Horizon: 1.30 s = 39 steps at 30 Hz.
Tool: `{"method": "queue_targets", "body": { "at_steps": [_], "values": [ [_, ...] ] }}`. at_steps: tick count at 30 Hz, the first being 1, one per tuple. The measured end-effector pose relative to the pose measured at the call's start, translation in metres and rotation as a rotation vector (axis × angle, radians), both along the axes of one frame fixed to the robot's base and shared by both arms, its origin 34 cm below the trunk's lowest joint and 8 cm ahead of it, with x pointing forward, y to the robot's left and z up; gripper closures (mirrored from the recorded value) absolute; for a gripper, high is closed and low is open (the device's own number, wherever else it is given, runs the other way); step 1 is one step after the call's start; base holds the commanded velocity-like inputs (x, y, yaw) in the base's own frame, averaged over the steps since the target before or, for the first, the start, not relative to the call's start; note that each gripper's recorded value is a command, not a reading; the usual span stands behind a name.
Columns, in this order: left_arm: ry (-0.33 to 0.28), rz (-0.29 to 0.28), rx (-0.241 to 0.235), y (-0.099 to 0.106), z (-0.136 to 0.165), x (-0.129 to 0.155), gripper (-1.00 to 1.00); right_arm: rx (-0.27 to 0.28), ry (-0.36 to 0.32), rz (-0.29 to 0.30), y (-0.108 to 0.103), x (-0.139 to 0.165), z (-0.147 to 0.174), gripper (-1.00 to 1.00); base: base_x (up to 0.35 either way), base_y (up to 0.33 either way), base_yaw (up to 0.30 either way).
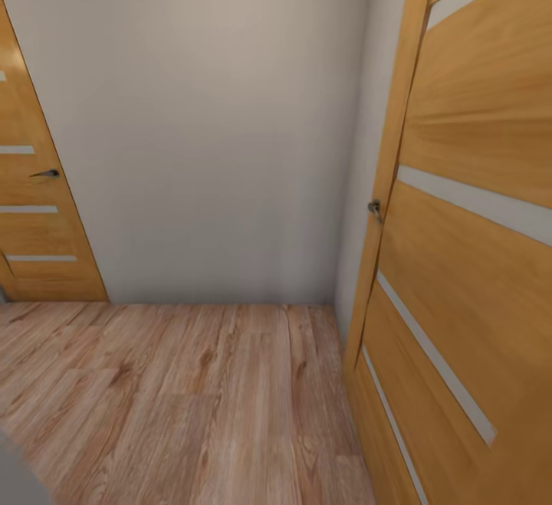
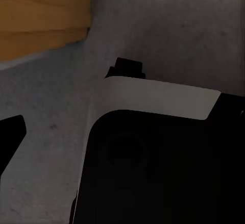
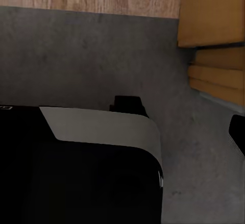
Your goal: Move the two storage containers from the living room to the garage. In the garage, place one container on the floor and stack the other container on top of it (either order is fine).
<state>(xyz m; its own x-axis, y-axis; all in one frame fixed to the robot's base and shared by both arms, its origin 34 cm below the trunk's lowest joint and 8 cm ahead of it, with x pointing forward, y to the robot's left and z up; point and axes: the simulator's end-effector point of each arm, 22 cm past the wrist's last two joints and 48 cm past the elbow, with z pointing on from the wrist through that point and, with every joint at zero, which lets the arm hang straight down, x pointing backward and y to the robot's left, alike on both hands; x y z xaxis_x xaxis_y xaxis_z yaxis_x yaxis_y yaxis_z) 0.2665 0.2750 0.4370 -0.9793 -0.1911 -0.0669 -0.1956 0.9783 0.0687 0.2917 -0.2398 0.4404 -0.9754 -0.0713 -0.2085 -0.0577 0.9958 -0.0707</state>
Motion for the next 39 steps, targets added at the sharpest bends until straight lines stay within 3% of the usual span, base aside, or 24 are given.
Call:
{"method": "queue_targets", "body": {
  "at_steps": [23, 39],
  "values": [
    [0.000, -0.001, 0.000, -0.0002, 0.0000, 0.0000, -1.00, -0.004, 0.000, -0.002, -0.0027, 0.0000, 0.0000, -1.00, 0.217, 0.000, 0.064],
    [0.001, 0.004, -0.001, -0.0012, -0.0001, 0.0003, -1.00, -0.004, 0.000, -0.001, -0.0026, 0.0000, -0.0001, -1.00, 0.029, -0.054, 0.000]
  ]
}}
